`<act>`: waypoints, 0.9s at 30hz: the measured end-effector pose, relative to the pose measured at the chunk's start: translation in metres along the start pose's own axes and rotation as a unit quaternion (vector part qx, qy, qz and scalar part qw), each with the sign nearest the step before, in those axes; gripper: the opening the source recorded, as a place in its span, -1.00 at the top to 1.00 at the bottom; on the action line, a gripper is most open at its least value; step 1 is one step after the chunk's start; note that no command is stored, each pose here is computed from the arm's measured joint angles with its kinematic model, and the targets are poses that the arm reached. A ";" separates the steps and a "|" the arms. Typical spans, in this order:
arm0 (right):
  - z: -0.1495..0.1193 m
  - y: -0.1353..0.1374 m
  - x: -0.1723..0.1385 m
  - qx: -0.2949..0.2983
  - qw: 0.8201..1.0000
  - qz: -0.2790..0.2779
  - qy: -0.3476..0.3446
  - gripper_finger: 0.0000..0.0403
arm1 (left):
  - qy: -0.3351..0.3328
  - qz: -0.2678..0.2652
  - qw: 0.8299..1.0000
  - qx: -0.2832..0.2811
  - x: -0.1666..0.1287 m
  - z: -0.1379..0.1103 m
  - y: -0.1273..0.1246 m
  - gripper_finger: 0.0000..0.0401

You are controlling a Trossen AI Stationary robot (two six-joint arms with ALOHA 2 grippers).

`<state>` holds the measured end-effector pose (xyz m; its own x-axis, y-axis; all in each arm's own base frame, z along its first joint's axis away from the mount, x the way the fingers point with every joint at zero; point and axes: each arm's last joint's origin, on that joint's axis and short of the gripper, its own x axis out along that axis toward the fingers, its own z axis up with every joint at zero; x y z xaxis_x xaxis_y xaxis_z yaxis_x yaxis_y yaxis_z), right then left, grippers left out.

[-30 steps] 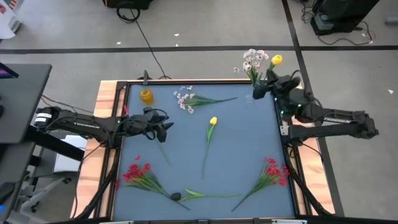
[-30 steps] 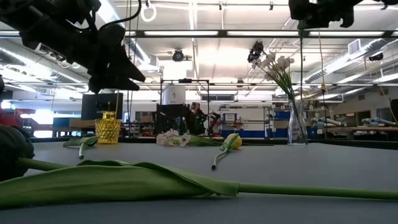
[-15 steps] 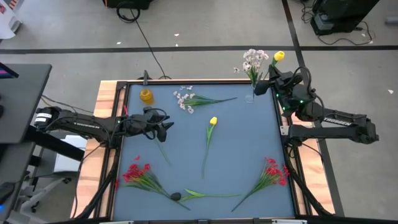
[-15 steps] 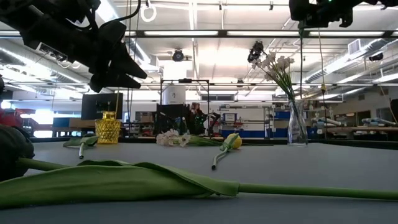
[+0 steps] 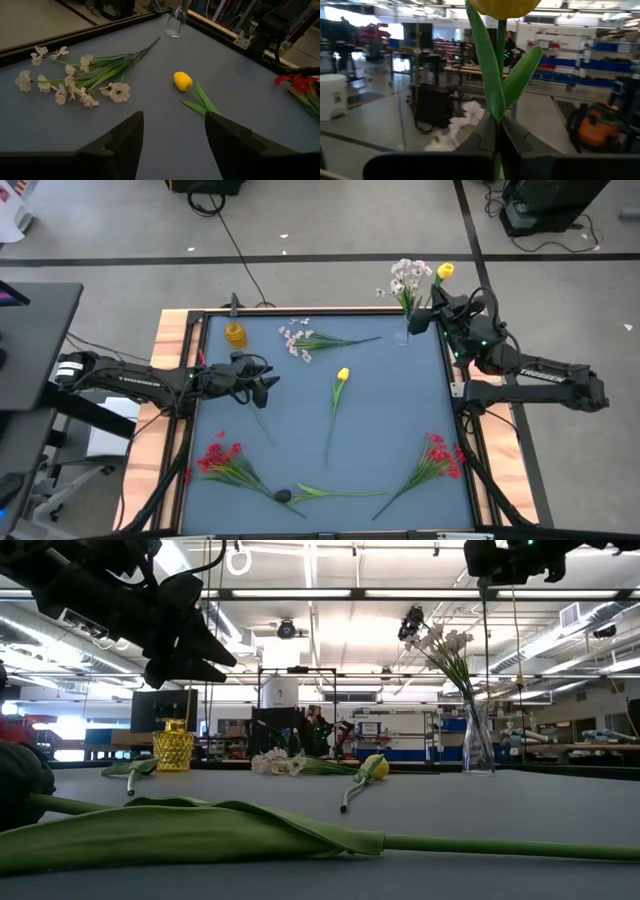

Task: Sort flowers into vase by color
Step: Put the right yellow tulip into the transparent vase

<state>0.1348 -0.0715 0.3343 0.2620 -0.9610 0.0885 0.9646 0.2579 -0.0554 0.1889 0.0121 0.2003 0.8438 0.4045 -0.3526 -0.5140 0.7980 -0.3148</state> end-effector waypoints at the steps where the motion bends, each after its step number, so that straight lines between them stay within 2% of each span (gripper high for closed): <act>1: 0.000 -0.001 0.001 0.001 1.000 -0.004 0.001 0.93 | 0.000 0.000 1.000 0.000 0.000 0.000 0.000 -0.08; 12: 0.003 -0.006 0.008 0.022 1.000 0.001 -0.021 0.93 | 0.000 0.000 1.000 -0.001 0.000 0.000 0.000 -0.08; 19: -0.010 0.004 0.018 0.014 1.000 -0.002 0.016 0.90 | 0.000 0.000 1.000 -0.002 0.000 0.000 0.000 -0.08; 23: -0.015 0.008 0.022 0.009 1.000 -0.006 0.026 0.74 | 0.000 0.000 1.000 -0.002 0.000 0.000 0.000 -0.08; 27: -0.020 0.009 0.021 0.026 0.999 -0.010 0.045 0.48 | -0.001 -0.001 1.000 -0.025 0.000 0.000 0.000 -0.08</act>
<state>0.1481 -0.0916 0.3157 0.2421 -0.9703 -0.0015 0.9703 0.2421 -0.0031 0.1889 0.0121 0.2005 0.8446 0.4045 -0.3507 -0.5200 0.7754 -0.3582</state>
